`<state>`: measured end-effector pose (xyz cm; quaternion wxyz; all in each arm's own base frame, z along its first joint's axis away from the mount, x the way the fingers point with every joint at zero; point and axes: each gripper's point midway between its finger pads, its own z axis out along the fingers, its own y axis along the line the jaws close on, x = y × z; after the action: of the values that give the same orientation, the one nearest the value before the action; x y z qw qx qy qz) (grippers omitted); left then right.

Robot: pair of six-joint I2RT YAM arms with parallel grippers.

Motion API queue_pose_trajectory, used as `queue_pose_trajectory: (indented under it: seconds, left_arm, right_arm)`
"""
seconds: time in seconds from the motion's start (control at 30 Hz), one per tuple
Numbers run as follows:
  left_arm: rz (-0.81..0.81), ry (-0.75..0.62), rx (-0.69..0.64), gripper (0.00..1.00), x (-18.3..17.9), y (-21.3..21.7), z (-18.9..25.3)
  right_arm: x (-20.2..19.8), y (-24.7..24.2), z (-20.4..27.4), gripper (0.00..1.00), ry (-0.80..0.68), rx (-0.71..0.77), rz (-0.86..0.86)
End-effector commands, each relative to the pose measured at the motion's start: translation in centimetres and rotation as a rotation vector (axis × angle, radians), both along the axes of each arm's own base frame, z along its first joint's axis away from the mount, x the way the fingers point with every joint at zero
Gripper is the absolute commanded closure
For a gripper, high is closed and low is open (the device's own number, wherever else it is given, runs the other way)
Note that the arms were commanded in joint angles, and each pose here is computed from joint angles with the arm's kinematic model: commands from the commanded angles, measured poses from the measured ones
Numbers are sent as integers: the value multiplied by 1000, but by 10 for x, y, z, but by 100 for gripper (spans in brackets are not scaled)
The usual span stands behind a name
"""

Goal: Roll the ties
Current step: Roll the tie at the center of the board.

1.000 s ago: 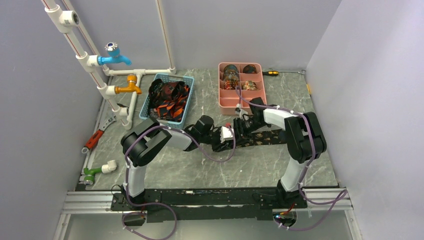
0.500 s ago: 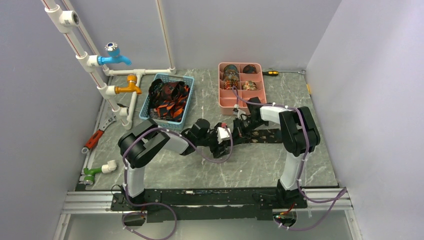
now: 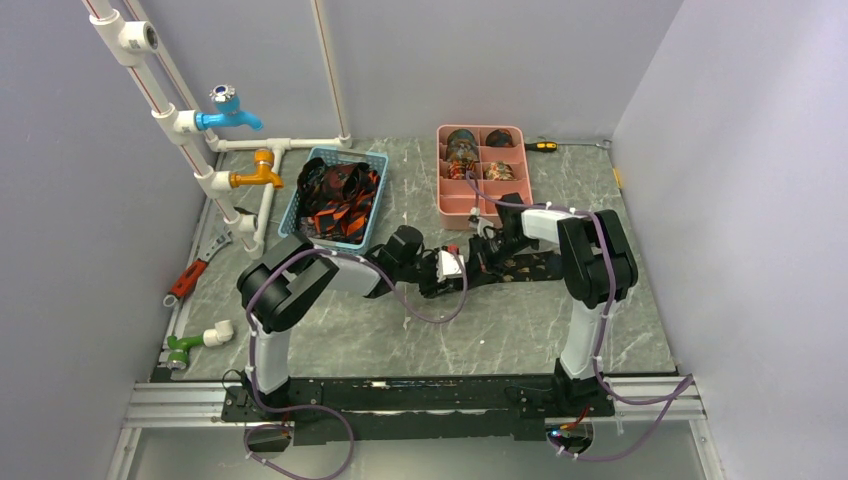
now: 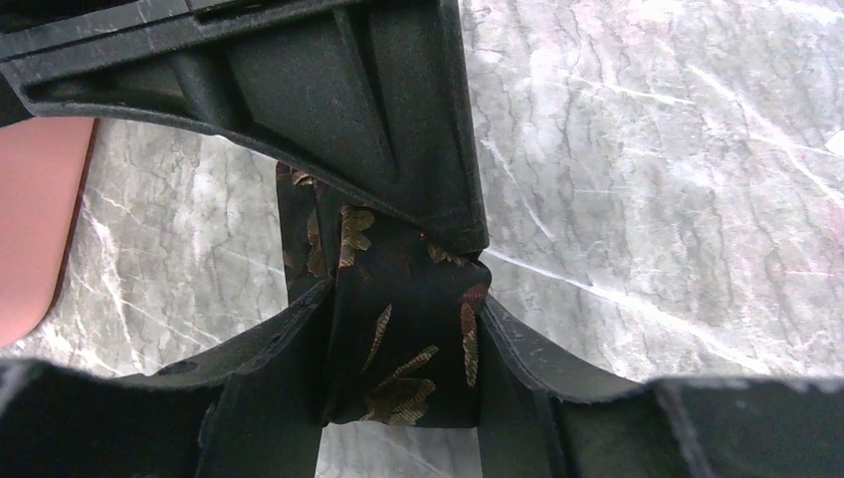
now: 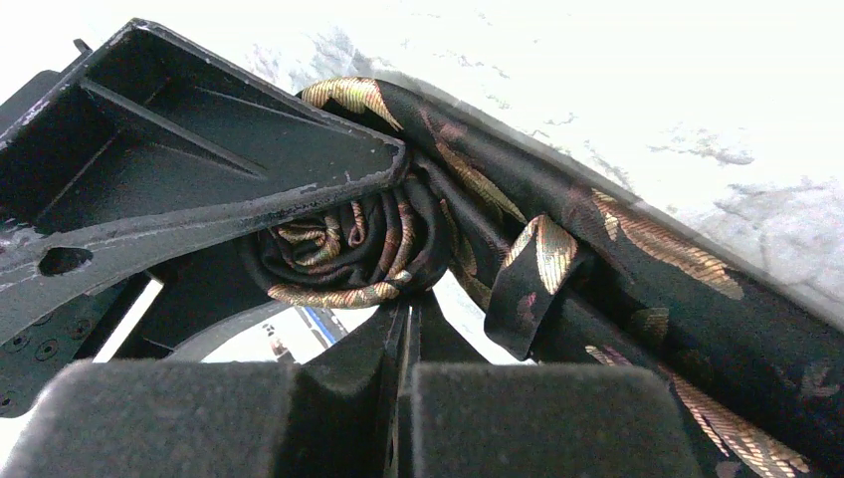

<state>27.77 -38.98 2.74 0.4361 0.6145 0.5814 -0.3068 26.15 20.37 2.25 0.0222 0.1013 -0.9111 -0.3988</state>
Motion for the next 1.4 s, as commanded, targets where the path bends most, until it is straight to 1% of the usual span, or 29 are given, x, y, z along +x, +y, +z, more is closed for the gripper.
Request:
queue_pose_trajectory:
  seconds: [0.0, 0.03, 0.1, 0.17, 0.2, 0.27, 0.33, 0.4, 0.5, 0.57, 0.73, 0.93, 1.03, 1.13, 1.2, 1.3, 1.37]
  left_arm:
    - [-31, 90, 134, 60, -14, 13, -42]
    - [-37, 103, 144, 69, -16, 14, -44]
    - [-46, 139, 150, 81, -20, 17, -45]
    - [-63, 181, 149, 89, -27, 23, -48]
    - [-76, 197, 144, 91, -31, 25, -48]
    - [-108, 219, 135, 93, -39, 26, -48]
    - [-141, 227, 128, 95, -45, 27, -46]
    - [-160, 232, 129, 96, -49, 28, -46]
    - [-187, 232, 141, 96, -55, 31, -47]
    - [-182, 240, 145, 96, -56, 34, -46]
    - [-172, 278, 131, 96, -67, 43, -38]
    - [-153, 294, 143, 96, -80, 58, -31]
    - [-67, 311, 137, 96, -77, 63, -26]
    - [79, 334, 131, 95, -64, 67, -23]
    - [157, 375, 143, 95, -58, 69, -25]
    - [223, 426, 168, 92, -56, 73, -34]
    - [216, 447, 175, 89, -60, 73, -39]
  right_arm:
    - [20, 4, 6, 100, -109, 24, 25]
    - [20, 5, 12, 100, -102, 41, 28]
    - [24, 1, 27, 88, -115, 66, 18]
    - [33, -10, 44, 81, -161, 73, -12]
    - [39, -19, 52, 78, -188, 69, -40]
    - [51, -40, 58, 76, -230, 30, -99]
    - [57, -65, 45, 75, -265, -83, -97]
    - [58, -92, 27, 77, -278, -227, -75]
    - [58, -121, 7, 78, -278, -371, -50]
    - [52, -126, 2, 79, -259, -400, -21]
    - [19, -139, -15, 80, -188, -483, 66]
    - [-23, -140, -14, 81, -99, -516, 191]
    - [-39, -137, -9, 82, -97, -519, 237]
    - [-38, -136, -7, 82, -116, -531, 246]
    - [-36, -136, -11, 81, -114, -539, 249]
    - [-34, -137, -20, 81, -102, -548, 252]
    - [-34, -137, -24, 80, -98, -548, 259]
